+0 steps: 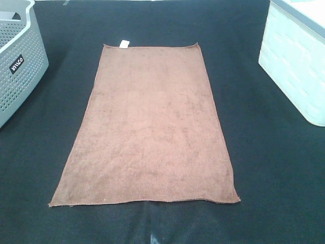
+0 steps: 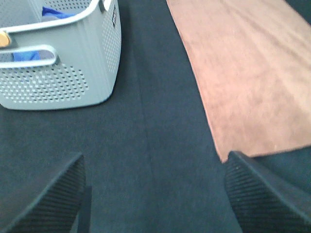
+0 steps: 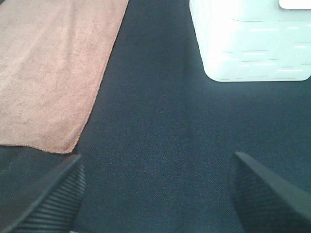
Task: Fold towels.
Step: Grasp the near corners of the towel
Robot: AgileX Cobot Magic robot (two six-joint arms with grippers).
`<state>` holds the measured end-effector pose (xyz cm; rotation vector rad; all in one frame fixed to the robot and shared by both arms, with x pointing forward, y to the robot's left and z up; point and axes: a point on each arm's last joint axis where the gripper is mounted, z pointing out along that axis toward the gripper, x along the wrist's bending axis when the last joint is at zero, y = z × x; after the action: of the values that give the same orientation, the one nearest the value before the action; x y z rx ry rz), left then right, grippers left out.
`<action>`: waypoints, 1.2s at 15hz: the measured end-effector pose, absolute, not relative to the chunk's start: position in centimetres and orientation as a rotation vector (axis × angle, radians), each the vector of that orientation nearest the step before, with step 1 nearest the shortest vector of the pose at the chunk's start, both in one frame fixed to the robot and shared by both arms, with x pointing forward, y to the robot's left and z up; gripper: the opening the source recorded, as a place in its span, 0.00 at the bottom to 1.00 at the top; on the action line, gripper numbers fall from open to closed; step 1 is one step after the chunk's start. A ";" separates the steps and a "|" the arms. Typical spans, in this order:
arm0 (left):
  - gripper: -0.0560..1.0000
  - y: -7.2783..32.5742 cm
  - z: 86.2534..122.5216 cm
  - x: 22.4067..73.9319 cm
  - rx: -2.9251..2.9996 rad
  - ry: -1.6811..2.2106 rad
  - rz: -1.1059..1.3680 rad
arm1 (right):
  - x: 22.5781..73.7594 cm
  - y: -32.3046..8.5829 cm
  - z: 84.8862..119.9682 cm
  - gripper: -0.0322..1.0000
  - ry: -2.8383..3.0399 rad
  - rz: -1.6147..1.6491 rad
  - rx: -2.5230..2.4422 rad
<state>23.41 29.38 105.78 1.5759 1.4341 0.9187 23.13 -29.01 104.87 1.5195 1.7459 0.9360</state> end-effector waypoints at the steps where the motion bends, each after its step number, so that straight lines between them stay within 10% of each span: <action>1: 0.77 29.4 106.6 23.9 1.504 1.422 0.936 | 23.8 -29.0 105.3 0.77 1.734 0.944 1.544; 8: 0.77 28.5 105.6 33.3 1.158 1.652 0.539 | 33.7 -28.5 103.8 0.77 1.935 0.740 1.932; 18: 0.77 26.1 92.6 43.8 1.511 2.030 -0.155 | 43.5 -25.0 94.0 0.77 2.364 0.800 2.352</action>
<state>43.83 26.13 92.59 1.5107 2.0305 -0.1551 43.50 -25.00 94.03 2.3525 2.3638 0.8001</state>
